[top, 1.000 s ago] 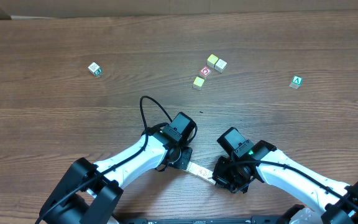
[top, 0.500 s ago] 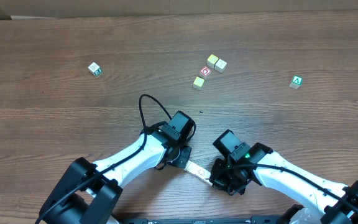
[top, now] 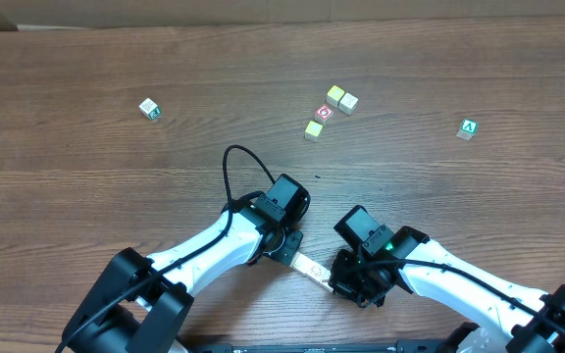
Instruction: Flip 4 blocks
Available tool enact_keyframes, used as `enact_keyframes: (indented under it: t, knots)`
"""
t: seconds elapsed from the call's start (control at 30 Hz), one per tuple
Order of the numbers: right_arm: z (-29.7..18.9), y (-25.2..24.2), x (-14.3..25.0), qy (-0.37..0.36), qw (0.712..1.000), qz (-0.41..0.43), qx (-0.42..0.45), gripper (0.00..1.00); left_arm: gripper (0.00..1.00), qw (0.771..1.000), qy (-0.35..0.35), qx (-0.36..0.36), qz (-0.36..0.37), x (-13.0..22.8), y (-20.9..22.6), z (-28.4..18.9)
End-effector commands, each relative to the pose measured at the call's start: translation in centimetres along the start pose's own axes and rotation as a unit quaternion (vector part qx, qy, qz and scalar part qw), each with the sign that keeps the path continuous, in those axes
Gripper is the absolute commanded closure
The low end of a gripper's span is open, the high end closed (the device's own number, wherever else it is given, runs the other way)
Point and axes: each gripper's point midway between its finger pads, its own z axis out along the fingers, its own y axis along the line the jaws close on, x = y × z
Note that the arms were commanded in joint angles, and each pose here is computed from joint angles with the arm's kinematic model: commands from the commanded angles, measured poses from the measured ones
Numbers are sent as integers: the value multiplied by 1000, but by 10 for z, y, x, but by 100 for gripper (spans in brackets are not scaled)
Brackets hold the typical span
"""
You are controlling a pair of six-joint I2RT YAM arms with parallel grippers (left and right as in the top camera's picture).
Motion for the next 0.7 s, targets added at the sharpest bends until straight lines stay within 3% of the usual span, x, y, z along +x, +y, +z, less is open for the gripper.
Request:
enact_keyframes:
  t: [0.0, 0.5, 0.67]
  knots:
    - [0, 3, 1, 0, 1000, -2, -3, 96, 96, 998, 43, -39, 29, 25, 19, 23]
    - [0, 3, 2, 3, 1000, -3, -5, 96, 96, 989, 43, -35, 136, 23, 19, 23]
    - [0, 3, 2, 3, 1000, -3, -5, 96, 96, 988, 45, -28, 142, 24, 17, 23]
